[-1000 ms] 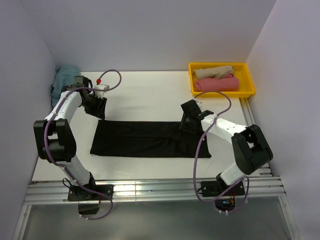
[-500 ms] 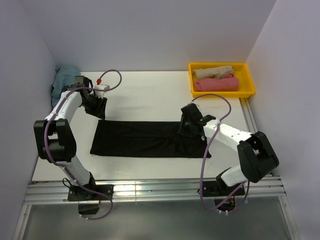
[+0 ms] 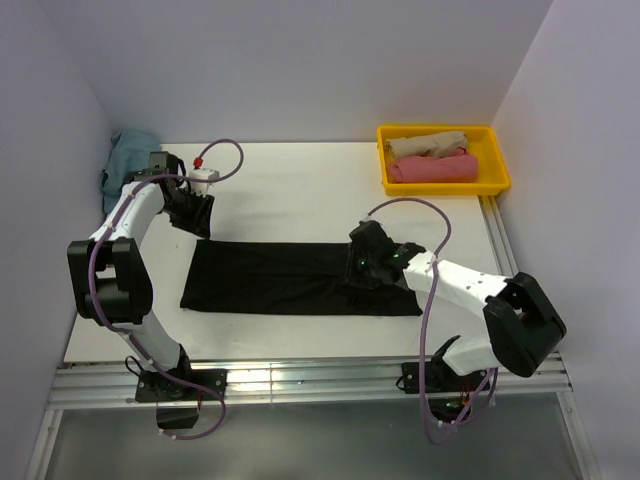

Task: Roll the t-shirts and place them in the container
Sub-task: Fold the tshirt

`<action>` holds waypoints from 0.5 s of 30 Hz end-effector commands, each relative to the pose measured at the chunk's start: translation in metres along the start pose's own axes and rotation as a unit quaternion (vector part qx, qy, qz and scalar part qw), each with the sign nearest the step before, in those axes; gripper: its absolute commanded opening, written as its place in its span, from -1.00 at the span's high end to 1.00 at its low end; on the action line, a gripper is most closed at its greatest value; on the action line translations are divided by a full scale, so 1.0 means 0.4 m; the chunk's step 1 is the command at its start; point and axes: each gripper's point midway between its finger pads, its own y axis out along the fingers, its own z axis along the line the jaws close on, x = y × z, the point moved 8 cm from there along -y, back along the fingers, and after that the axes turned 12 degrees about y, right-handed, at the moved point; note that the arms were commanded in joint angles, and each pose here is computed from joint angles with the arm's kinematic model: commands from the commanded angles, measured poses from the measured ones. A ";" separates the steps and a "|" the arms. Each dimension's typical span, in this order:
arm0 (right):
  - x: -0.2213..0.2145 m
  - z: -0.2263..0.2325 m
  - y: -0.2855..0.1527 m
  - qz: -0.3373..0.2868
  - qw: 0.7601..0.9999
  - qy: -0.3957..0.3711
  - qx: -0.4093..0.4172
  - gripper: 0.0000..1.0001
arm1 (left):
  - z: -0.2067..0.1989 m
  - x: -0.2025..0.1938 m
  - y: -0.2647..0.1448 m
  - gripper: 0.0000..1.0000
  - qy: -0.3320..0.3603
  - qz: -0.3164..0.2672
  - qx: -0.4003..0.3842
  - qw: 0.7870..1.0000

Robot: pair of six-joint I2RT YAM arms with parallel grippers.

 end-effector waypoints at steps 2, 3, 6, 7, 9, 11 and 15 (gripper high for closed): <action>-0.019 0.065 -0.014 0.011 0.999 -0.011 0.043 0.28 | -0.012 0.020 -0.042 0.11 0.012 -0.028 0.011 0.999; -0.023 0.069 -0.014 0.012 0.999 -0.015 0.040 0.28 | -0.012 0.019 -0.043 0.11 0.012 -0.029 0.012 0.999; -0.036 0.087 -0.025 0.016 0.999 -0.027 0.045 0.28 | -0.015 0.014 -0.044 0.11 0.014 -0.027 0.013 0.999; -0.035 0.090 -0.030 0.011 0.999 -0.027 0.046 0.28 | -0.014 0.013 -0.045 0.11 0.014 -0.027 0.014 0.999; -0.032 0.091 -0.047 0.007 0.998 -0.030 0.046 0.28 | -0.016 0.013 -0.046 0.12 0.015 -0.027 0.013 0.999; -0.022 0.098 -0.072 -0.005 0.998 -0.033 0.052 0.27 | -0.016 0.011 -0.045 0.12 0.015 -0.026 0.013 0.999; -0.009 0.099 -0.115 -0.023 0.998 -0.035 0.046 0.26 | -0.016 0.010 -0.048 0.12 0.016 -0.025 0.015 0.999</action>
